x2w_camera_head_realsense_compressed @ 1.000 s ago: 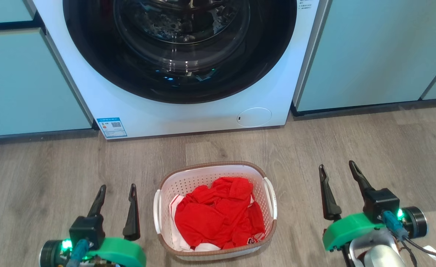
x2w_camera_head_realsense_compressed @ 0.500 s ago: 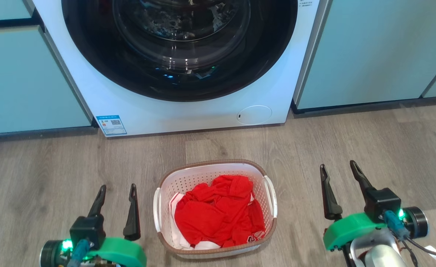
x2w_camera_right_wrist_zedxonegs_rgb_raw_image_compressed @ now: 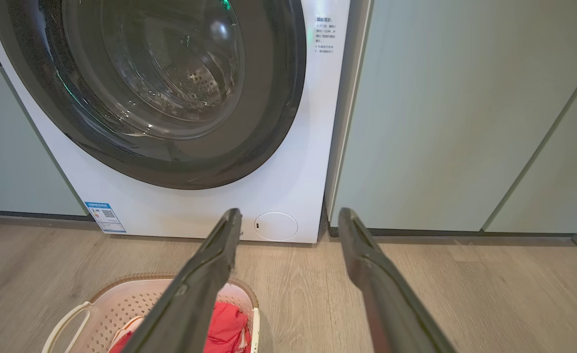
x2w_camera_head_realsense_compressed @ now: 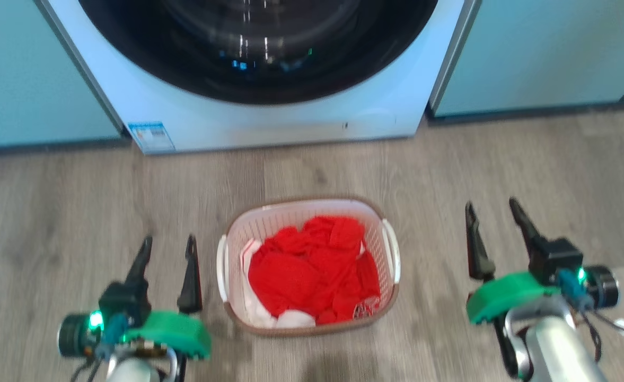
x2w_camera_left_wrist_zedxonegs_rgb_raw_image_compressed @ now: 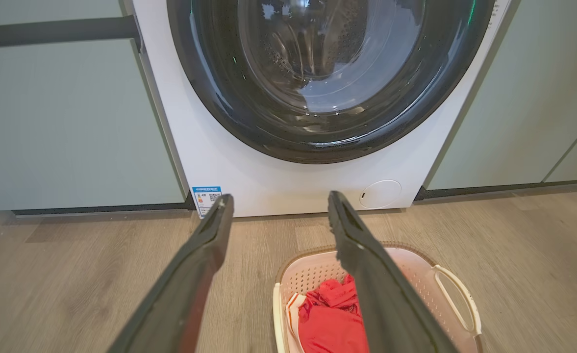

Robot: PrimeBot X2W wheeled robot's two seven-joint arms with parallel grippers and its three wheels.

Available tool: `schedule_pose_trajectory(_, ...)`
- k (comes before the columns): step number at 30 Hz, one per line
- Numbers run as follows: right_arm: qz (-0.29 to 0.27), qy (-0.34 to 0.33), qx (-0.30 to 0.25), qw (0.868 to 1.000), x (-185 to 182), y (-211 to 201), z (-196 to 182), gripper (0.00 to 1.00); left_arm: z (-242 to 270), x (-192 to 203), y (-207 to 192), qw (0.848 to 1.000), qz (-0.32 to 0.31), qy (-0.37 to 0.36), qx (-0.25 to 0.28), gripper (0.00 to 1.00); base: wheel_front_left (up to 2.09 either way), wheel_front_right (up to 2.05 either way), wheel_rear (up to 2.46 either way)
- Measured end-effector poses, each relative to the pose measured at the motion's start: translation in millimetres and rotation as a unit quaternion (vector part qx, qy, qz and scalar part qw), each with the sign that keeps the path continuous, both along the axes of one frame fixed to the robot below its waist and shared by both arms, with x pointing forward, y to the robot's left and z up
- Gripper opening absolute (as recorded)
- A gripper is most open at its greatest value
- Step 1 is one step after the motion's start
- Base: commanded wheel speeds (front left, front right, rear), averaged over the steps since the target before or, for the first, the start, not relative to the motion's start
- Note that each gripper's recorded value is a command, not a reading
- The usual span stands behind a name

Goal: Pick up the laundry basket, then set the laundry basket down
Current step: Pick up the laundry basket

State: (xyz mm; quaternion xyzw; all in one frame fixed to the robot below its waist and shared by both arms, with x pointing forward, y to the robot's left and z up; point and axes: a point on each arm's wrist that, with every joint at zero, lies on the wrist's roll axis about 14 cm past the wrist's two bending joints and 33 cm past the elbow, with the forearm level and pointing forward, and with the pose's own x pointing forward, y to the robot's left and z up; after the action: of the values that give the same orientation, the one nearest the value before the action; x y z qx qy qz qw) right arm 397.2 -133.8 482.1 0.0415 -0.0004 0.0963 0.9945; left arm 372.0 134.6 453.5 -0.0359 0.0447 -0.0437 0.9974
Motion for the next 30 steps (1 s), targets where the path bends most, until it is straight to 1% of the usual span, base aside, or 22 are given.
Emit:
schedule_pose_trajectory(6, -0.002, 0.028, -0.002, 1.000, 35.0, -1.8, -24.8, 1.00, -24.9, 34.4, -6.1, 1.000, -0.012, 0.028, 0.009, 1.00, 0.00, 0.00, 0.00)
schedule_pose_trajectory(7, -0.002, 0.028, -0.002, 1.000, 35.0, -1.8, -24.8, 1.00, -24.9, 34.4, -6.1, 1.000, -0.012, 0.028, 0.009, 1.00, 0.00, 0.00, 0.00)
schedule_pose_trajectory(12, 0.001, 0.059, -0.005, 0.998, 65.4, 0.6, -56.0, 1.00, -56.5, 61.9, -11.0, 0.998, -0.020, 0.062, 0.012, 1.00, 0.00, 0.00, 0.00)
schedule_pose_trajectory(17, 0.011, 0.098, -0.013, 0.995, 89.8, 6.3, -95.8, 1.00, -94.8, 83.1, -13.5, 0.994, -0.021, 0.105, 0.007, 1.00, 0.00, 0.00, 0.00)
schedule_pose_trajectory(23, 0.019, 0.153, -0.014, 0.988, 103.8, 12.3, -149.0, 1.00, -143.8, 94.6, -17.5, 0.986, -0.026, 0.162, 0.001, 1.00, 0.00, 0.00, 0.00)
schedule_pose_trajectory(30, 0.033, 0.212, -0.018, 0.977, 110.5, 21.1, -206.4, 1.00, -192.8, 100.0, -19.1, 0.975, -0.030, 0.219, -0.002, 1.00, 0.00, 0.00, 0.00)
